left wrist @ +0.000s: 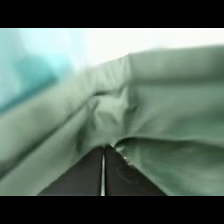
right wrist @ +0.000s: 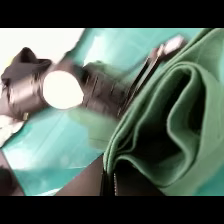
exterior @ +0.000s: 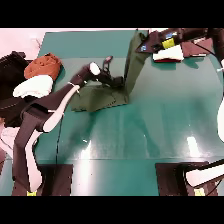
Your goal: Fold the shirts.
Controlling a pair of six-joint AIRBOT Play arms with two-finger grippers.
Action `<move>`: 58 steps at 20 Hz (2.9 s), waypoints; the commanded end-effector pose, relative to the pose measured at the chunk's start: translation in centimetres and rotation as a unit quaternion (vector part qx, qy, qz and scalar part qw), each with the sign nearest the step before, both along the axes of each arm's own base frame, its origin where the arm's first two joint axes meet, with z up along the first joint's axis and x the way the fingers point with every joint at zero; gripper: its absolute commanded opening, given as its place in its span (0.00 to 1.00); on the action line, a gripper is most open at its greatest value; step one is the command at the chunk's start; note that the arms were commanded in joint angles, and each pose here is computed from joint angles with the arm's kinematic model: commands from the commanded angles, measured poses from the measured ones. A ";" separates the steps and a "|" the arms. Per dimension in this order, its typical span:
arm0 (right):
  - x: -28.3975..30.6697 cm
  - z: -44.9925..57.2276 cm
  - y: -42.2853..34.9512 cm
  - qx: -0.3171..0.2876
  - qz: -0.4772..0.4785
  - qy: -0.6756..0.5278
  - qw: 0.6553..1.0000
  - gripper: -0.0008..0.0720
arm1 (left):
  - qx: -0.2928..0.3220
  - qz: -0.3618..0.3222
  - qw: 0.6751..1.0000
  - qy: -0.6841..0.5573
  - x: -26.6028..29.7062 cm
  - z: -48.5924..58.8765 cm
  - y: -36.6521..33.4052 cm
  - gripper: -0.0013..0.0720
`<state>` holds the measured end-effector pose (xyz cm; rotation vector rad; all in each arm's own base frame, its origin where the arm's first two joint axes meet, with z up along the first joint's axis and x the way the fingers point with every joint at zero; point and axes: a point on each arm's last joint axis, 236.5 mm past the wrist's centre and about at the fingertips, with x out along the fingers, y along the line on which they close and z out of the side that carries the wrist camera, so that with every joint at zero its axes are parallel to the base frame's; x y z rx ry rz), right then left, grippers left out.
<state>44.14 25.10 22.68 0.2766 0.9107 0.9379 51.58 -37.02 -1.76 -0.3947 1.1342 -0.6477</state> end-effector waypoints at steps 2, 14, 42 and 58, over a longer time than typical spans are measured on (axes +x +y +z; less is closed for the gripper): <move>-2.2 0.6 6.4 0.020 0.043 -0.018 0.999 0.03 | 0.028 0.040 0.997 -0.066 3.9 9.4 10.1 0.05; -4.5 -7.5 21.3 0.004 0.092 -0.076 0.993 0.53 | 0.111 0.202 0.938 -0.258 0.7 30.6 31.7 0.06; 2.7 -24.0 8.3 0.025 -0.106 0.143 0.984 0.03 | 0.100 0.068 0.967 -0.226 -1.5 25.5 20.9 0.05; -9.3 -14.1 -50.2 -0.126 -0.627 0.100 0.762 0.03 | 0.080 -0.027 0.966 -0.245 -5.2 25.7 11.7 0.05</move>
